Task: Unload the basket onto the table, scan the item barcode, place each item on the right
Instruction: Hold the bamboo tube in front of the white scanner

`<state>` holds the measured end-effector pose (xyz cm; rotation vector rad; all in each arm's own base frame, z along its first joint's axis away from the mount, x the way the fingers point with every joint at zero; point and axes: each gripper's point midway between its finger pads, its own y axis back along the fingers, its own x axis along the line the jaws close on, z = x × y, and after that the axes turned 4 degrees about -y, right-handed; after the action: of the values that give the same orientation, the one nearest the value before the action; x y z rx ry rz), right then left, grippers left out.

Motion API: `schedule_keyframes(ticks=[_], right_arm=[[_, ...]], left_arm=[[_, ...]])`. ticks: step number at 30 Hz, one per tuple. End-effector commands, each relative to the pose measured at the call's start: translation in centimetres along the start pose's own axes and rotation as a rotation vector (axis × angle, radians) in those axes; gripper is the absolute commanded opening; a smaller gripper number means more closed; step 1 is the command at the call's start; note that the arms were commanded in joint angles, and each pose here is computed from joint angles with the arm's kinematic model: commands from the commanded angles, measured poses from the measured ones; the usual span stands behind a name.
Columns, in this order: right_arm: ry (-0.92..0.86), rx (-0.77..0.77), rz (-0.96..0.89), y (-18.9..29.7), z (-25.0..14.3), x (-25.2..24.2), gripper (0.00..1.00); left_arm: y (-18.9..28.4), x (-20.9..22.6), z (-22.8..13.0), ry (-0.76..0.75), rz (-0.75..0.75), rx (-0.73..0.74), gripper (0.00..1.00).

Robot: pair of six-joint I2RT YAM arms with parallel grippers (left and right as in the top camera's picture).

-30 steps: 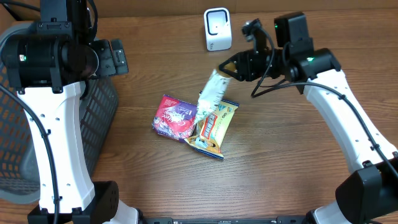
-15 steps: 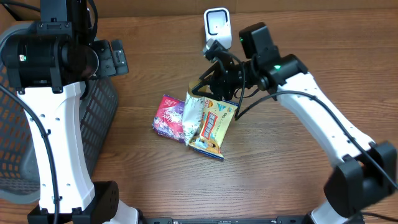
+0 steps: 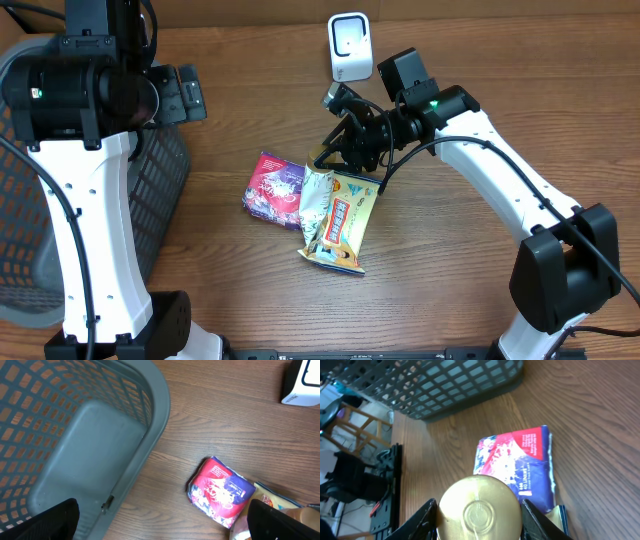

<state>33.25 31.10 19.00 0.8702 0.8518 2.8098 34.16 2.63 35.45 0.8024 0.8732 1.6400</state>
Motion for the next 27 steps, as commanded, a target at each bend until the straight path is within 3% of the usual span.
schedule_keyframes(ticks=[1, 5, 9, 12, 18, 24, 25, 26, 27], right_arm=[[0.102, -0.047, 0.08, 0.6, 1.3, 2.1, 0.09], [0.177, -0.048, 0.061, 0.8, 1.2, 1.6, 0.1], [0.226, 0.003, -0.075, 1.4, 0.4, -1.1, 0.12], [0.301, 0.047, -0.171, 1.9, -0.1, -3.1, 0.22], [0.373, 0.107, -0.3, 3.3, -0.7, -5.9, 0.23], [0.322, 0.244, -0.518, 6.0, -2.8, -10.1, 0.32], [0.308, 0.278, -0.561, 6.7, -3.4, -10.8, 0.42], [0.29, 0.318, -0.616, 7.6, -4.1, -11.7, 0.83], [0.279, 0.345, -0.659, 8.3, -4.5, -12.4, 1.0]], left_arm=[[0.0, 0.5, 0.0, -0.013, 0.02, 0.0, 1.0], [0.0, 0.5, 0.0, -0.012, 0.02, 0.0, 0.99], [0.0, 0.5, 0.0, -0.013, 0.021, 0.001, 1.0], [0.0, 0.5, 0.0, -0.013, 0.021, 0.0, 0.99], [0.0, 0.5, 0.0, -0.012, 0.025, -0.002, 1.0], [0.0, 1.2, 0.1, -0.012, 0.061, -0.005, 1.0], [0.0, 1.2, 0.1, -0.013, 0.062, -0.005, 1.0], [0.0, 1.2, 0.1, -0.012, 0.062, -0.005, 1.0], [0.0, 1.2, 0.1, -0.012, 0.062, -0.005, 0.99]])
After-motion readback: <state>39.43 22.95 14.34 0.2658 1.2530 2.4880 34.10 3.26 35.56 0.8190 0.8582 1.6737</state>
